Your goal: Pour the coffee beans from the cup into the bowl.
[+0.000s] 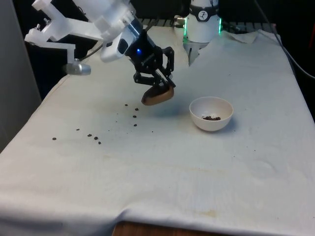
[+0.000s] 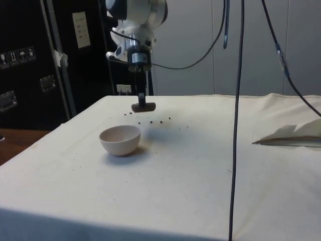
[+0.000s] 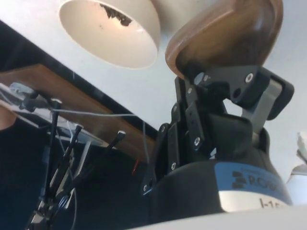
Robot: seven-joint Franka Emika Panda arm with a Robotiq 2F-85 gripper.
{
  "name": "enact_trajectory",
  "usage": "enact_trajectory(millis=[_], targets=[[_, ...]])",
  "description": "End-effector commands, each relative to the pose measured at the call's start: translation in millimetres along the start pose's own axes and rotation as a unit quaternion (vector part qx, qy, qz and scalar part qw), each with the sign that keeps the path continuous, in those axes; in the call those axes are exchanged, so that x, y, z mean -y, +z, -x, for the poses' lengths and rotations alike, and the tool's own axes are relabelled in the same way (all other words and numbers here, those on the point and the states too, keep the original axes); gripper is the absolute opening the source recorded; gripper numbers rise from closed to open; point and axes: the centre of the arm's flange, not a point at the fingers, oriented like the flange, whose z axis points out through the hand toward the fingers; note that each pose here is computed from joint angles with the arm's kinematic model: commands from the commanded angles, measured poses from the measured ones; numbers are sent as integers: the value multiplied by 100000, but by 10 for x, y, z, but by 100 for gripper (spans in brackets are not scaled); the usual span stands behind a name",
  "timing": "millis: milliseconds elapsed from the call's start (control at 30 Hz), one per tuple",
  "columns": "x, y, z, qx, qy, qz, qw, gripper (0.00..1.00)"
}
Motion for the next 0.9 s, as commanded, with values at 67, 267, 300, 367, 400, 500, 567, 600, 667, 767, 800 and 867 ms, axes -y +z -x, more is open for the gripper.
enact_trajectory(millis=[67, 267, 300, 367, 400, 500, 567, 600, 667, 767, 800, 867], targets=[[-6, -10, -7, -107, -172, 1982, 99980, 0], [-34, -4, -13, -2, -354, 3899, 99923, 0], [-36, 0, -18, 31, -444, 4213, 99910, 0], [-58, 7, -19, 98, -458, 4006, 99919, 0], [-53, 3, -24, 29, -568, 5268, 99860, 0], [-68, 7, -31, -75, -764, 6212, 99804, 0], [-82, 13, -34, -222, -825, 6871, 99760, 0], [-85, 18, -38, -295, -919, 7199, 99736, 0], [-103, 21, -47, -660, -1250, 8324, 99643, 0], [-111, 21, -54, -965, -1457, 9039, 99575, 0], [-118, 27, -52, -1076, -1464, 9321, 99548, 0], [-132, 35, -57, -1415, -1695, 10054, 99469, 0]])
